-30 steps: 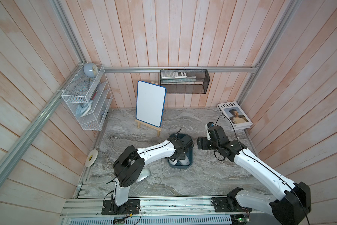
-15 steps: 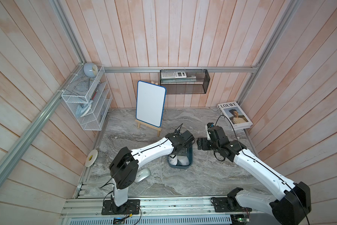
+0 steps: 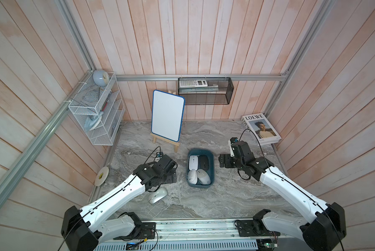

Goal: Put the mouse in the storage box
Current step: Pick up the mouse from the center of the board.

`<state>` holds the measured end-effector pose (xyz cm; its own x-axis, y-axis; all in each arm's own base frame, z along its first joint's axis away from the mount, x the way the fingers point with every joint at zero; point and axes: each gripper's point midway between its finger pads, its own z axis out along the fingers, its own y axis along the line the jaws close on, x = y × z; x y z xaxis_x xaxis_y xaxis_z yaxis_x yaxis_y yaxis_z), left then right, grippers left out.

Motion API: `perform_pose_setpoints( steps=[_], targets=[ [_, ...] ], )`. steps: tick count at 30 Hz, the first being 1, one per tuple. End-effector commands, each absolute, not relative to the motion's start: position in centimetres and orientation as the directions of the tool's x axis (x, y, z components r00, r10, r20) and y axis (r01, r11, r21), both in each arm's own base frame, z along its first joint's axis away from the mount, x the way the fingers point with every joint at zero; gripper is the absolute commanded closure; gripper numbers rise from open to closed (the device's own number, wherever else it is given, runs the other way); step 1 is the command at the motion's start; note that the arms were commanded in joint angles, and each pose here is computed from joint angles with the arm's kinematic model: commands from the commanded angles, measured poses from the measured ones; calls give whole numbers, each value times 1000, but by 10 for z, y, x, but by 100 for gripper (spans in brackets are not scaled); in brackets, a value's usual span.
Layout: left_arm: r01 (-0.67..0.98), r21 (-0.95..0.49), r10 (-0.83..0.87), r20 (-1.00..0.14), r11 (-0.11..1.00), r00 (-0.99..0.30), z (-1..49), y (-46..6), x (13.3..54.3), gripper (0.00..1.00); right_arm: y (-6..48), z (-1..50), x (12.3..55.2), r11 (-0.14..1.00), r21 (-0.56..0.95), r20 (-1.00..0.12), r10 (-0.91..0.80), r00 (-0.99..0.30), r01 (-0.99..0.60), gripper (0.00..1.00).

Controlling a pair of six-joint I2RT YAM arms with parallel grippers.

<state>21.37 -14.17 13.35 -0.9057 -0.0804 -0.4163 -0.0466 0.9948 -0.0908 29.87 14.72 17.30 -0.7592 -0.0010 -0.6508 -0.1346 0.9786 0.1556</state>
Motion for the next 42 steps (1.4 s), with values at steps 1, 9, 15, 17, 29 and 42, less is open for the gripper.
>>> perform_pose_setpoints(
  steps=[1, 9, 15, 17, 29, 42],
  targets=[
    [-133, -49, -141, -377, 990, -915, 106, -125, 204, 1, 148, 175, 299, 975, 182, -654, 23, -756, -128, 7],
    [-181, -80, -198, -357, 980, -913, 78, -113, 202, 0, 146, 172, 296, 975, 180, -654, 21, -756, -128, 7],
    [-241, -143, -274, -301, 960, -913, 54, -109, 204, 0, 145, 175, 296, 976, 176, -656, 18, -754, -129, 7],
    [-259, -158, -295, -285, 953, -912, 45, -109, 203, 0, 145, 177, 296, 976, 174, -659, 17, -752, -131, 7],
    [-353, -256, -412, -235, 900, -881, 24, -101, 197, 0, 147, 165, 299, 978, 168, -640, 10, -769, -127, 7],
    [-297, -474, -436, -214, 829, -874, 38, -132, 165, 0, 152, 157, 301, 976, 177, -623, 14, -782, -123, 7]
  ],
)
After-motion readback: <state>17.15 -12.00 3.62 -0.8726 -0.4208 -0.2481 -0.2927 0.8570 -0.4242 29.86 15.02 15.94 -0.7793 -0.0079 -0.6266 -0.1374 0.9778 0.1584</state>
